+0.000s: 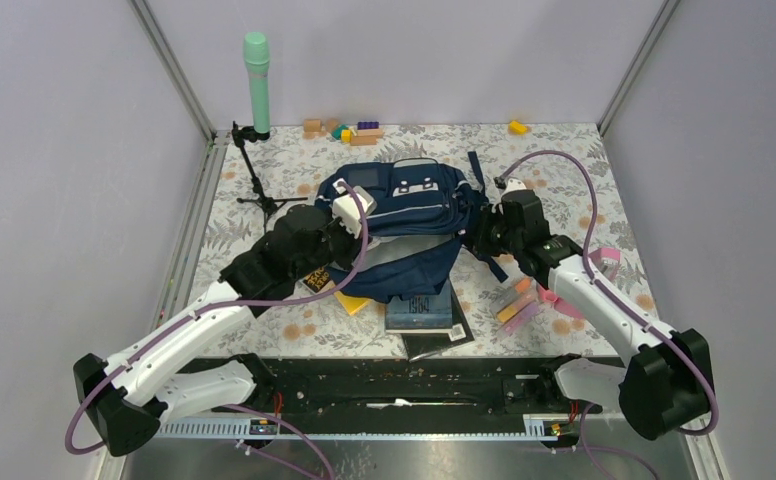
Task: Pack the student bag
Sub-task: Unzip the student bag at the center of the board.
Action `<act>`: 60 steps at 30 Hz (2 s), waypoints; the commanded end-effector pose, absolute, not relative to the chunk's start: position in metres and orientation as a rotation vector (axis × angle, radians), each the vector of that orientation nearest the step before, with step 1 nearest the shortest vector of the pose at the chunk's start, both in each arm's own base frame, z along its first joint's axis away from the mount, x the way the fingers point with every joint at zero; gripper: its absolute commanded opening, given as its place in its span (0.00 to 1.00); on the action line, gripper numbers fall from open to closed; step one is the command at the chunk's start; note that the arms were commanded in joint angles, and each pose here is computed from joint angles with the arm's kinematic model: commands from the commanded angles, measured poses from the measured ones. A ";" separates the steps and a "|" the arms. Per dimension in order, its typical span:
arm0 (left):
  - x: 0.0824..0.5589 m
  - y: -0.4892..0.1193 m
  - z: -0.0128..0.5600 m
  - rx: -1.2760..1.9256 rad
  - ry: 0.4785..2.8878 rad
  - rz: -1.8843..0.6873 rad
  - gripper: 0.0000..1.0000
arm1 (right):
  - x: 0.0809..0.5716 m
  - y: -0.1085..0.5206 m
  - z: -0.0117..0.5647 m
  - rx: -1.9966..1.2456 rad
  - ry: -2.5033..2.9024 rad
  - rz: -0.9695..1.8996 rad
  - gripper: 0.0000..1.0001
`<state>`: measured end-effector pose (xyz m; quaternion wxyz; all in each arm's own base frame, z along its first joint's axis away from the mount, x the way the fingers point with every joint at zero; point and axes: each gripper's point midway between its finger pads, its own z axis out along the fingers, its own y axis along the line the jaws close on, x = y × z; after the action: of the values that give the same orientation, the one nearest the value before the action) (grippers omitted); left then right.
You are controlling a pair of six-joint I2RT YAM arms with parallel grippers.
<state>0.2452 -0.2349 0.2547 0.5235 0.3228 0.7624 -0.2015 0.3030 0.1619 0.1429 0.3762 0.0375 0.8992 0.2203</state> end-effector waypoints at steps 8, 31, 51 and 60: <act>0.266 -0.181 0.337 0.497 1.621 -0.325 0.00 | 0.319 0.039 0.098 0.379 2.406 0.009 0.00; 0.255 -0.188 0.345 0.593 1.562 -0.461 0.00 | 0.321 0.068 0.136 0.297 2.389 0.255 0.29; 0.269 -0.202 0.343 0.572 1.655 -0.497 0.00 | 0.272 0.175 0.161 -0.191 2.104 0.644 0.72; 0.308 -0.211 0.359 0.397 1.747 -0.498 0.00 | 0.230 0.189 0.143 0.039 2.167 0.818 0.73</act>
<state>0.2809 -0.2100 0.2978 0.5339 0.2384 0.7856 -0.2022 0.2372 0.1882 0.1439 0.4135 -0.0593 0.8595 0.2945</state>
